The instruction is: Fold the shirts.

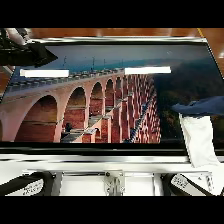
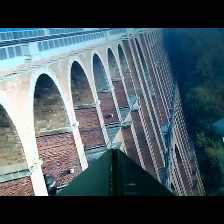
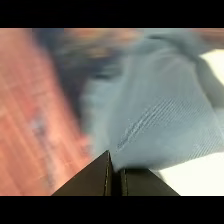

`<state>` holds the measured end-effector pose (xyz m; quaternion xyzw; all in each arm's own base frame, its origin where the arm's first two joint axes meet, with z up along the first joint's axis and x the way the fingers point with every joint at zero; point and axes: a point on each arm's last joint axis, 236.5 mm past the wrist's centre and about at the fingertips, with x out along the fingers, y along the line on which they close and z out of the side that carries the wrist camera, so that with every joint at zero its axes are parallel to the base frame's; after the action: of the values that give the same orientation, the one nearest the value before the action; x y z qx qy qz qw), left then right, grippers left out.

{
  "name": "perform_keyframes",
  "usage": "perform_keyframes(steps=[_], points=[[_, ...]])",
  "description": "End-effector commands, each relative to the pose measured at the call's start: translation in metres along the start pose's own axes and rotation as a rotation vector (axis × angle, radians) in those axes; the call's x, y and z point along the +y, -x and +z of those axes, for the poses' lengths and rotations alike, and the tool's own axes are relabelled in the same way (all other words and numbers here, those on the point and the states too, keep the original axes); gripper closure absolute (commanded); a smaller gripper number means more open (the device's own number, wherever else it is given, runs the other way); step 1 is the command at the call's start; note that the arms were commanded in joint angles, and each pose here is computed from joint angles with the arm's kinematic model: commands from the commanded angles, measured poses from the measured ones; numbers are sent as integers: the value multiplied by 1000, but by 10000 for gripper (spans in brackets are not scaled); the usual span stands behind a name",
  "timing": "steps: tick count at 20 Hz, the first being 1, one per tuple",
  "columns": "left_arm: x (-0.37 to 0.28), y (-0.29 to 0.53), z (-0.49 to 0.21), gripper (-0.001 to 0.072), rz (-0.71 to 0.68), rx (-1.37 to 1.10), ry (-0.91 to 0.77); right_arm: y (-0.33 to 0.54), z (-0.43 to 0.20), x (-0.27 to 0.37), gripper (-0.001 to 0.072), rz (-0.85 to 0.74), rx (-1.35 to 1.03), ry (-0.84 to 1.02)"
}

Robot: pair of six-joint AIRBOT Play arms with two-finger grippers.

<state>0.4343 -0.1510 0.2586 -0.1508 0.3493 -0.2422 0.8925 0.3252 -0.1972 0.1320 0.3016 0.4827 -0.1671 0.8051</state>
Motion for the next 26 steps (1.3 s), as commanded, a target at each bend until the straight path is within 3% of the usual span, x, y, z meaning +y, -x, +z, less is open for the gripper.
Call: perform_keyframes(steps=[1, 5, 10, 13, 14, 16, 17, 20, 22, 24, 26], points=[[-11, -3, -7, 664, -21, 23, -15, 21, 0, -86, 650, -260, -22, -90], [-16, -4, -18, 664, -30, 68, -22, 9, -33, -122, 650, -285, 67, -230], [-17, -4, -18, 663, -31, 68, -23, -38, -166, -134, 650, -310, 419, -320], [-17, -4, -18, 664, -32, 68, -24, -46, -210, -142, 650, -370, 448, -376], [-18, -5, -18, 664, -34, 69, -25, -51, -218, -144, 603, -383, 437, -396], [-19, -5, -19, 663, -36, 71, -27, -54, -221, -145, 114, -380, 414, -371], [-19, -5, -19, 664, -36, 72, -28, -49, -218, -146, 79, -384, 406, -339], [-18, -8, -20, 663, -37, 75, -83, -15, -162, -139, 87, -389, 201, -295], [-10, -13, -24, 665, 6, 92, -138, 12, -80, -63, 205, -134, -110, -164], [13, -24, -36, 665, 167, 145, -243, 49, -22, 30, 217, 89, -389, 38], [39, -39, -59, 665, 351, 257, -327, 43, -34, 114, 217, 252, -378, 275]])
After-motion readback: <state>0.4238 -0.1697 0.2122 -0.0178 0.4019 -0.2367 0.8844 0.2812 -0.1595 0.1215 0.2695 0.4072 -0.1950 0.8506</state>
